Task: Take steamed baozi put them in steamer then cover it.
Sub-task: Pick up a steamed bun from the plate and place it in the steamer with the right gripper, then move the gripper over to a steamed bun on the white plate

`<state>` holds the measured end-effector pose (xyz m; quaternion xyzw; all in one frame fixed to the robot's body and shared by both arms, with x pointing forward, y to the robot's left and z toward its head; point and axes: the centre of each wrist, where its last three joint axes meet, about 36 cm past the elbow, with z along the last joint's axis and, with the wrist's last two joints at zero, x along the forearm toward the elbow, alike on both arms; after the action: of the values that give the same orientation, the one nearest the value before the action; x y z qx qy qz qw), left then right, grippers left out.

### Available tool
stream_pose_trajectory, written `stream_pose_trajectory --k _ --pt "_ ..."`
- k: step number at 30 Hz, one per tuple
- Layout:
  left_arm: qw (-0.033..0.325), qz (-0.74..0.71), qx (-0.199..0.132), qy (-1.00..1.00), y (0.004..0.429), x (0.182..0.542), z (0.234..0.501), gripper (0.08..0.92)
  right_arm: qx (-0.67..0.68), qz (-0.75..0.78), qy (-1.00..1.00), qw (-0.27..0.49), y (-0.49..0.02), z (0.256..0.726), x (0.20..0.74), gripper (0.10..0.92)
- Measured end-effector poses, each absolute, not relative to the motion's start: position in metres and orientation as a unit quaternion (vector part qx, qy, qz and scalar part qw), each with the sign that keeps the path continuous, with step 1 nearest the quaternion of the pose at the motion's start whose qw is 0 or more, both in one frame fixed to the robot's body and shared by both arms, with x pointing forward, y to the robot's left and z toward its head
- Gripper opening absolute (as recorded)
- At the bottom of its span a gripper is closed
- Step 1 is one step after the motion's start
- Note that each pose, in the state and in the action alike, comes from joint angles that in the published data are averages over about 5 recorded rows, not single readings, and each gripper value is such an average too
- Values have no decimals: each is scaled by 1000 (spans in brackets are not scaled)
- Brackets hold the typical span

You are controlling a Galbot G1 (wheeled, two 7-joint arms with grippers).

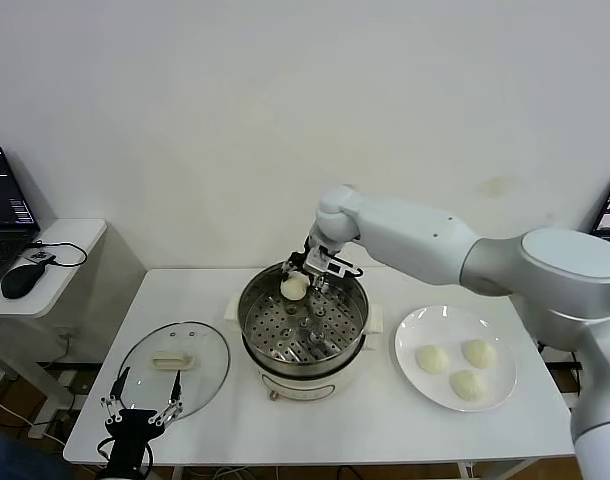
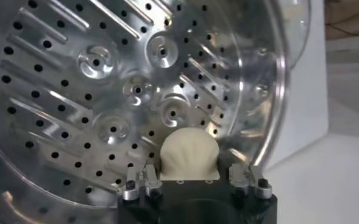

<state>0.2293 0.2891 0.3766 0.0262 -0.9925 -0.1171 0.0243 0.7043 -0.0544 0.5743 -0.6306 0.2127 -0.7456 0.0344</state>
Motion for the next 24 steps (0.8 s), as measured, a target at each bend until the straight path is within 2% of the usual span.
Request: stream_pose_trajectory --k 4,7,15,24 --pt "24 -117 28 -992 289 229 377 823 -629 -748 211 34 -57 578 704 761" --pt "23 -117 28 -992 289 229 379 823 -627 -747 221 28 -61 587 703 810" --pt "15 -116 25 -993 286 233 386 823 -614 -726 308 -33 -92 638 690 823" --pt "10 -117 16 -993 284 238 393 823 -584 -663 445 -145 -176 674 662 823"
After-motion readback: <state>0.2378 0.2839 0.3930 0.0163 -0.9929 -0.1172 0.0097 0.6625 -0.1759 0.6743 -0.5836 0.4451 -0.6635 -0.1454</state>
